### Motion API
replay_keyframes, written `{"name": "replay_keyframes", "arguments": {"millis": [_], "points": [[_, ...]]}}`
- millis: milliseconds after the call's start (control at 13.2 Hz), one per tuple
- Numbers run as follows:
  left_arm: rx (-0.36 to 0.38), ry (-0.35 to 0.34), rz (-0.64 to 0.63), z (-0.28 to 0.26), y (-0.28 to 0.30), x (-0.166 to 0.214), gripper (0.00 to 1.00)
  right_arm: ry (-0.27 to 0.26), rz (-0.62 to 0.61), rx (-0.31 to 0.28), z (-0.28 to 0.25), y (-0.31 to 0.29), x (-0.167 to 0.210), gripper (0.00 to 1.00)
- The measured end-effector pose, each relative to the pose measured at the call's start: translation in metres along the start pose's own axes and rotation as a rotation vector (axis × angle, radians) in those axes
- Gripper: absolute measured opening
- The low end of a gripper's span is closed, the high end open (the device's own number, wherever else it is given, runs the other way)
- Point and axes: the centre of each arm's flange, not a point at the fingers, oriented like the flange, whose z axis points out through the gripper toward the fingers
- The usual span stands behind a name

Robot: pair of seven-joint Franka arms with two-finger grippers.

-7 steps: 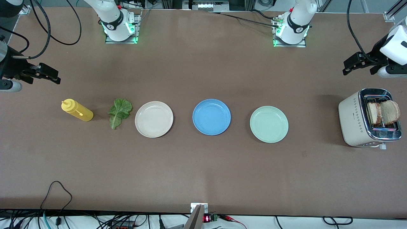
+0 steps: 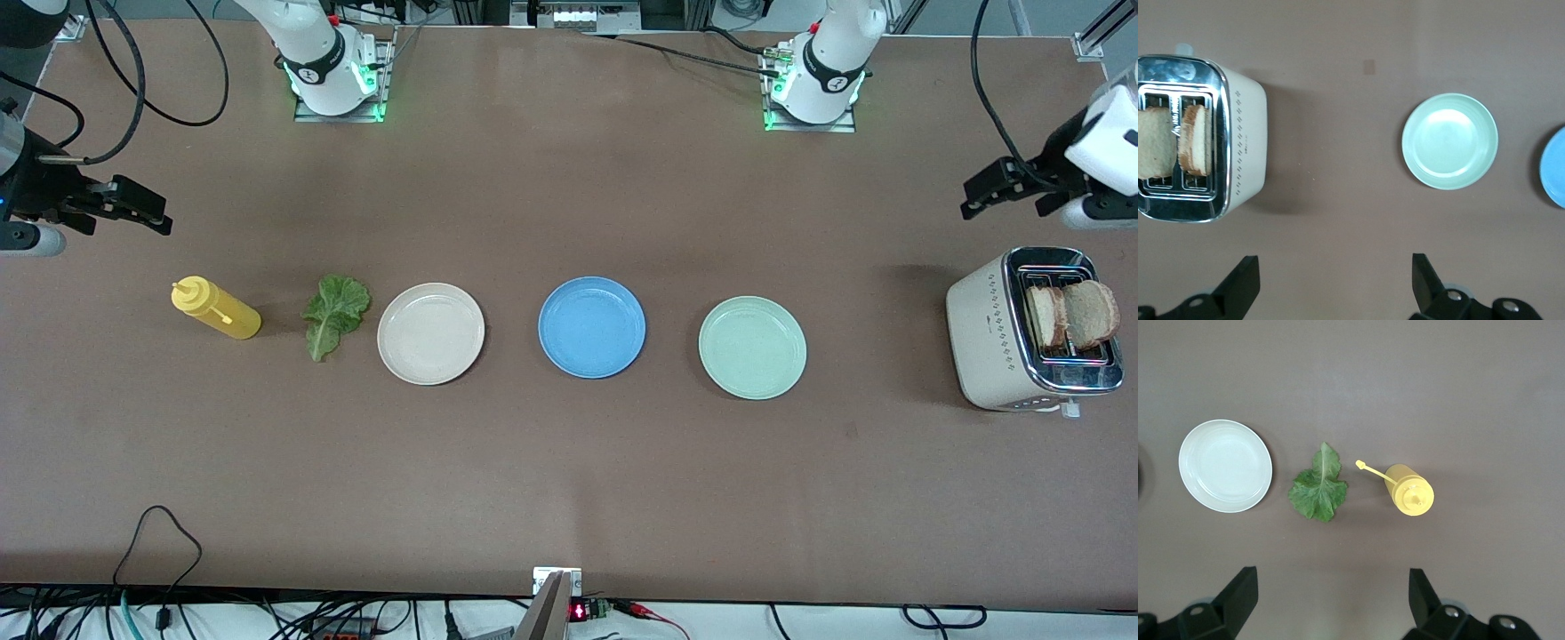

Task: Make sandwich in blue plate with both arms

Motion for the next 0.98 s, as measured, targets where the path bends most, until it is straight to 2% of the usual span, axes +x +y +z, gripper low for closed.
{"name": "replay_keyframes", "arguments": {"millis": [227, 529, 680, 982], "points": [[-0.008, -0.033, -0.064, 0.029, -0.077, 0.034, 1.0, -0.004, 0.0, 0.0, 0.002, 0.0, 0.0, 1.0], [-0.031, -0.091, -0.002, 0.085, -0.158, 0.072, 1.0, -0.049, 0.0, 0.0, 0.026, 0.0, 0.009, 1.0], [-0.038, -0.1, 0.018, 0.113, -0.18, 0.085, 1.0, -0.086, 0.001, 0.0, 0.048, 0.0, 0.018, 1.0], [-0.055, -0.15, 0.035, 0.16, -0.186, 0.097, 0.98, -0.163, -0.02, -0.002, 0.105, -0.012, 0.041, 1.0]]}}
